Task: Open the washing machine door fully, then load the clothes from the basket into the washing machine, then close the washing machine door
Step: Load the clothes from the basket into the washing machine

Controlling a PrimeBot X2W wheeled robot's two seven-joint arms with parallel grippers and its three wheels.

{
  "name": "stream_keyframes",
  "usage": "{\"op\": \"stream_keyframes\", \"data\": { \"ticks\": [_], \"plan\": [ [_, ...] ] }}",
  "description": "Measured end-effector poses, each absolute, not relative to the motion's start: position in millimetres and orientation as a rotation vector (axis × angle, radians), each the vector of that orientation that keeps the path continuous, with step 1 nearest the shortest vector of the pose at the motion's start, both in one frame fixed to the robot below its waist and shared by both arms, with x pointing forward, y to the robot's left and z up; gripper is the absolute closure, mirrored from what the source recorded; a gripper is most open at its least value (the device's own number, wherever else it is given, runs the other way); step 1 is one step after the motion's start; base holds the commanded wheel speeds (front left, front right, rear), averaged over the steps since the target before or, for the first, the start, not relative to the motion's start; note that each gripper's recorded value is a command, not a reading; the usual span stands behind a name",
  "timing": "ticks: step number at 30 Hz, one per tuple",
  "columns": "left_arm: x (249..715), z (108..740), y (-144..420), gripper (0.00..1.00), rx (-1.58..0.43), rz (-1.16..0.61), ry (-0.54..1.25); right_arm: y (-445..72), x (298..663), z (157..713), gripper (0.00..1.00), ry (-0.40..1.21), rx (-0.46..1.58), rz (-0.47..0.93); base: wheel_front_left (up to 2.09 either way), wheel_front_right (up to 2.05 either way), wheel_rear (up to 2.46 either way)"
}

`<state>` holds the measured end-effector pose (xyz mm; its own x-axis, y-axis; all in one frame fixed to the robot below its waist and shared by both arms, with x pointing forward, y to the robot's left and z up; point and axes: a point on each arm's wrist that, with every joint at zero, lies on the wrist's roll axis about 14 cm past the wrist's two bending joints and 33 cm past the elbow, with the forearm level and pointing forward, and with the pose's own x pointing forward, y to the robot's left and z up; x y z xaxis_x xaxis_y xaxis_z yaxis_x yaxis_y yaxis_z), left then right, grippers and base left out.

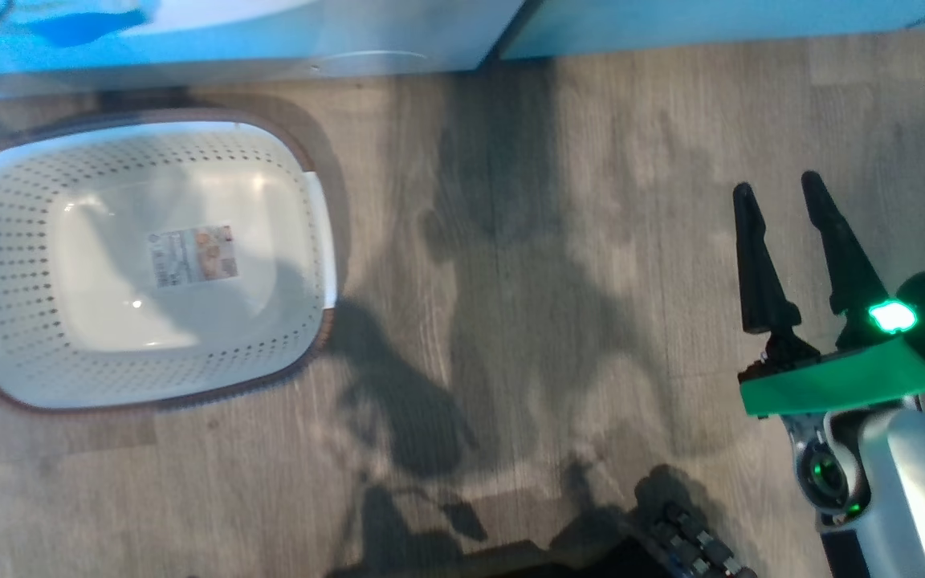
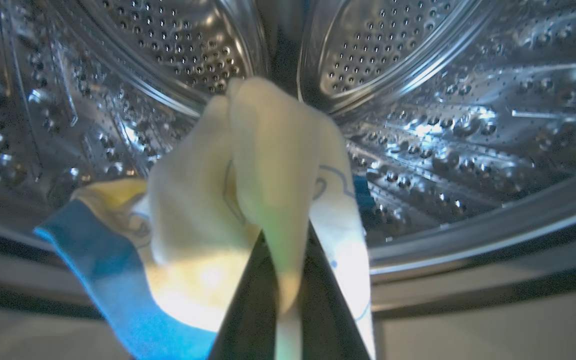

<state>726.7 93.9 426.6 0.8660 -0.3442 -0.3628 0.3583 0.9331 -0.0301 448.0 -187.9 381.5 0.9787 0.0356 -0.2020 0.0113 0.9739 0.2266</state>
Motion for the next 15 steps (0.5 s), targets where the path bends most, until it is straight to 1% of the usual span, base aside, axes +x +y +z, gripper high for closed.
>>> {"op": "stream_keyframes", "data": {
  "ticks": [8,15],
  "plan": [
    [765,444,91,1.0,0.048,-0.327,0.183,-196,449,371,0.0,0.231,0.231,-0.01,0.0,0.0,0.0],
    [792,486,97,1.0,0.071,-0.27,-0.053,-196,447,362,0.0,0.255,0.235,-0.015,0.0,0.0,0.0]
  ]
}}
